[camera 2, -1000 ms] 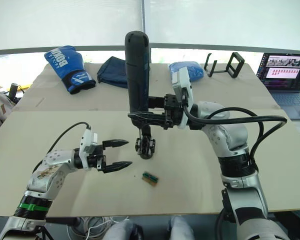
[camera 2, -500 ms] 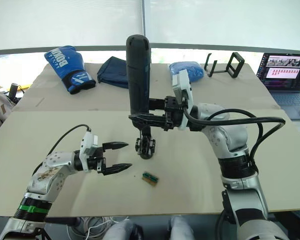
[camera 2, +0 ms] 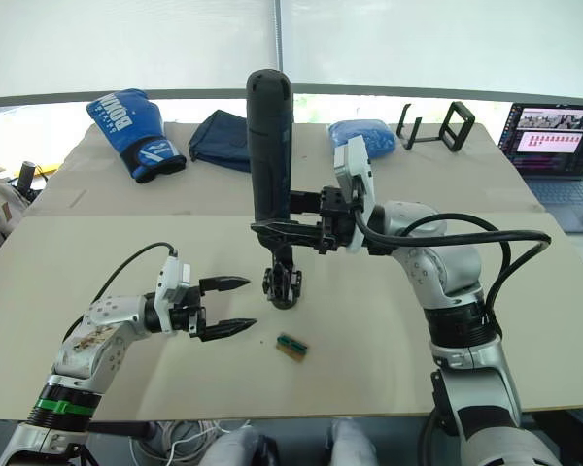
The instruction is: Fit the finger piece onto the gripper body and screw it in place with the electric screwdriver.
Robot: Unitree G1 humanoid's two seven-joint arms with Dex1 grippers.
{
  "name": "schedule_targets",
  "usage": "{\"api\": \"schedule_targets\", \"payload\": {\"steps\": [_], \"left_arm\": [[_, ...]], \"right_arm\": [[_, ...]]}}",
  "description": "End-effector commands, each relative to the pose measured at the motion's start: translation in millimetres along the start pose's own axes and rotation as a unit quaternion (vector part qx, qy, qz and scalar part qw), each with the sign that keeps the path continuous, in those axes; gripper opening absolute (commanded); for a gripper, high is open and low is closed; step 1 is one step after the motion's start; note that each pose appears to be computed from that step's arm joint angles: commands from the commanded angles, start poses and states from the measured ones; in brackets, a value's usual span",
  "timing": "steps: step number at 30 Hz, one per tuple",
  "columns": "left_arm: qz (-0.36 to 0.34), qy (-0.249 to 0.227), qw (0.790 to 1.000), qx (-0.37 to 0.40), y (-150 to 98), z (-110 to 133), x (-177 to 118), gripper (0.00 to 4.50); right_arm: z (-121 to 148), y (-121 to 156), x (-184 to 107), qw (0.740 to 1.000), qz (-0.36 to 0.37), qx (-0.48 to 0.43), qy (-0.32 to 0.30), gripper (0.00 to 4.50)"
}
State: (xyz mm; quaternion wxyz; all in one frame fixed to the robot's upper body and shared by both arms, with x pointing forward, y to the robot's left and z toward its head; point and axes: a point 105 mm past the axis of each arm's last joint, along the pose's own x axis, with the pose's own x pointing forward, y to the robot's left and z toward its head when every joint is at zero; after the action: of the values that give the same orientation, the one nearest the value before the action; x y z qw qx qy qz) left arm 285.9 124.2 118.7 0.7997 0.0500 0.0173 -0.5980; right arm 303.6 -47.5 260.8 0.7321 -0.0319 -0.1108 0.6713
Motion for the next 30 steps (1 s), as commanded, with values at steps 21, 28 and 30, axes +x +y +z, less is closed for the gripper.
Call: {"api": "schedule_targets", "payload": {"steps": [21,28,30], "left_arm": [[0.035,0.045,0.998,0.029,15.8,-11.4,25.3,4.5],[0.018,0.056,0.998,0.008,17.2,-20.3,42.3,4.5],[0.015,0.057,0.998,0.002,18.0,-23.2,47.7,4.5]], "right_arm": [[8.6,6.1,4.4,1.0,0.013,-0.027,-0.009,1.93],[7.2,5.9,4.6,1.0,0.012,-0.026,-0.008,1.93],[6.6,5.9,4.6,1.0,0.012,-0.026,-0.007,1.93]]}}
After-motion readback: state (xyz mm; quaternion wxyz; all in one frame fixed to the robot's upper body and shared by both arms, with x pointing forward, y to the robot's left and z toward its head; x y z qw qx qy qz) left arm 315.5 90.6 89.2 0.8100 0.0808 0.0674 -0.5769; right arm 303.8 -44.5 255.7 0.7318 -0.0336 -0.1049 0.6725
